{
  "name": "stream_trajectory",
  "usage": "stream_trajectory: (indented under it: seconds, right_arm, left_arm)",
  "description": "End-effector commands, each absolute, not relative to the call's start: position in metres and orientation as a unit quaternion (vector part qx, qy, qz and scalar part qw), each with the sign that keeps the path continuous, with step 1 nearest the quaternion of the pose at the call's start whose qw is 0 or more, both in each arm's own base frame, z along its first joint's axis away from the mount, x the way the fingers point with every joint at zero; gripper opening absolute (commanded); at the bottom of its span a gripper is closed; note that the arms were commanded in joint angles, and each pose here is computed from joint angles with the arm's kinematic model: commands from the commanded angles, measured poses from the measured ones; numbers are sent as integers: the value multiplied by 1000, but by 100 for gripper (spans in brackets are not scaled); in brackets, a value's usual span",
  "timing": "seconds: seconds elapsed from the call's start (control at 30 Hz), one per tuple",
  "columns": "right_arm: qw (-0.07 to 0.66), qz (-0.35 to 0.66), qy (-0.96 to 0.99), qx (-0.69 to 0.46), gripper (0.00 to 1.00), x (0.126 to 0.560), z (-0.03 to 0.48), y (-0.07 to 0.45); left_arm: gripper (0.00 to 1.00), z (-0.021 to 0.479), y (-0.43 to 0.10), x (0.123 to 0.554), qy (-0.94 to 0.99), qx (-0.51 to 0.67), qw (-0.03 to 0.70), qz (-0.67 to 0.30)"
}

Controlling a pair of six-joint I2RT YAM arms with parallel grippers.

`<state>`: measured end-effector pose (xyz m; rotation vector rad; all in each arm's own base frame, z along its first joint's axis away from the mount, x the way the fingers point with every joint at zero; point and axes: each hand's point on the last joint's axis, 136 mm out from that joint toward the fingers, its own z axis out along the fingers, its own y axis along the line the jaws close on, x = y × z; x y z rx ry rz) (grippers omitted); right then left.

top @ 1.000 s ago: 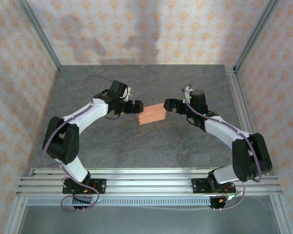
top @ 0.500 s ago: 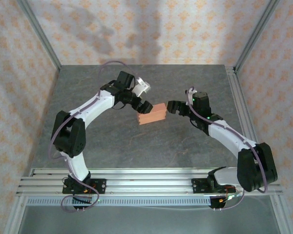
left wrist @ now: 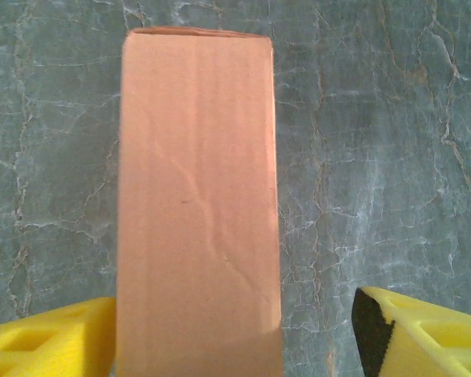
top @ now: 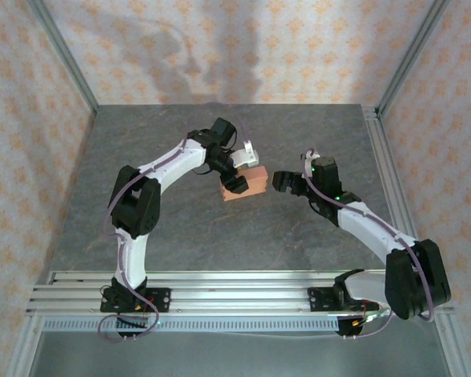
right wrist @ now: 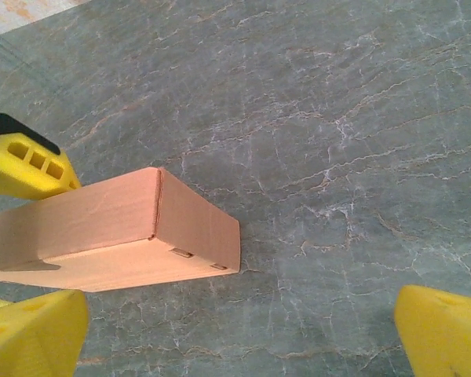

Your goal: Fold the paper box

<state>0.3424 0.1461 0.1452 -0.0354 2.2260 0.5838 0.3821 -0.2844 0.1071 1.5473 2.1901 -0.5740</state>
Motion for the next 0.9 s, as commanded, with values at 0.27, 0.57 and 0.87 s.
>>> stream_trajectory:
  seconds: [0.27,0.57,0.87]
  right_arm:
    - [422,221,879,-9,100,339,145,138]
    - [422,218,880,-13,100,339,146,138]
    - [424,215,880,-16,100,341,143,138]
  left_arm:
    - [55,103,-266,386,763,603,204,-110]
    - [39,95,-261,402,738,625,253,-34]
    - [41,118,-251,433,699,628,325,105]
